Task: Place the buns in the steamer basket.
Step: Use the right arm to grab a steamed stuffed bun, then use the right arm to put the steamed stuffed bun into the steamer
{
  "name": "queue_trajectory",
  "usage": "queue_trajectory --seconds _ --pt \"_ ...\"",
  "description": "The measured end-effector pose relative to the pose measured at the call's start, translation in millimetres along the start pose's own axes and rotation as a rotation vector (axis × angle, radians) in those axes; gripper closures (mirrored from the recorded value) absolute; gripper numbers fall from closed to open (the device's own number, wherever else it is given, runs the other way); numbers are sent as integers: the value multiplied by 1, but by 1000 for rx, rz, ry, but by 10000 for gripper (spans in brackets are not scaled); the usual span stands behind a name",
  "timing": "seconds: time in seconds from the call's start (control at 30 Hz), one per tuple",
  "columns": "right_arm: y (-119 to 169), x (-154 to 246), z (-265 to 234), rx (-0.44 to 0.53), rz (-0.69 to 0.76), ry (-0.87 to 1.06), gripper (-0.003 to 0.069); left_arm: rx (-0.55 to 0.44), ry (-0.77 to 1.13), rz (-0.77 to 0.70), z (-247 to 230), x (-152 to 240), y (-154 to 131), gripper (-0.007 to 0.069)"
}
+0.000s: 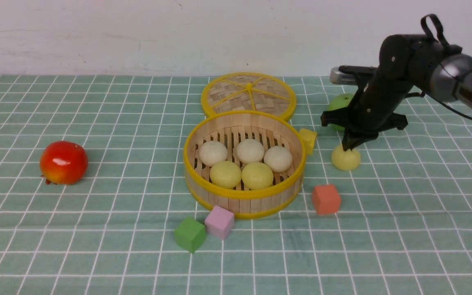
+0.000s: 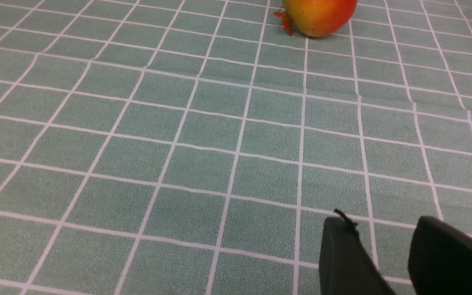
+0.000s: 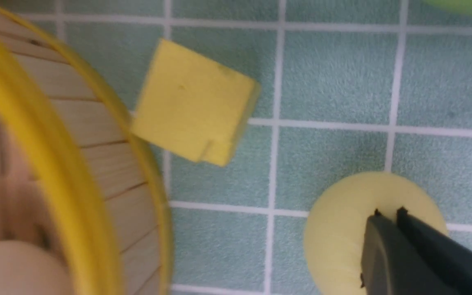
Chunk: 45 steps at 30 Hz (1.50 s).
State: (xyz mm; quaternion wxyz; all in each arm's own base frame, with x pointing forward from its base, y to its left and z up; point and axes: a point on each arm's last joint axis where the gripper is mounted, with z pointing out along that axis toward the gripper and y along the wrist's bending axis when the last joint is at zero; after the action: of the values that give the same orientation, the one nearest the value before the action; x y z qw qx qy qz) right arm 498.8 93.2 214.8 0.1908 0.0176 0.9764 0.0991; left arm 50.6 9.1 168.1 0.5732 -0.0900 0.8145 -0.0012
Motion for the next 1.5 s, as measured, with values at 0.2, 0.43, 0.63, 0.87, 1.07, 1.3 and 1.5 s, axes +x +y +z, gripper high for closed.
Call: queue_trajectory --seconds 0.2,0.43,0.63,0.87,1.07,1.3,1.5 --pt "33 -17 -44 -136 -28 -132 669 0 0 0 0 0 0 387" --pt "86 -13 -52 -267 -141 -223 669 0 0 0 0 0 0 387" --pt "108 -10 -28 -313 -160 -264 669 0 0 0 0 0 0 387" --pt "124 -8 -11 -439 -203 -307 669 0 0 0 0 0 0 387" --pt "134 -6 1 -503 -235 -331 669 0 0 0 0 0 0 387" --pt "132 -4 13 -484 -267 -325 669 0 0 0 0 0 0 387" --pt "129 -1 29 -461 -280 -303 669 0 0 0 0 0 0 387"
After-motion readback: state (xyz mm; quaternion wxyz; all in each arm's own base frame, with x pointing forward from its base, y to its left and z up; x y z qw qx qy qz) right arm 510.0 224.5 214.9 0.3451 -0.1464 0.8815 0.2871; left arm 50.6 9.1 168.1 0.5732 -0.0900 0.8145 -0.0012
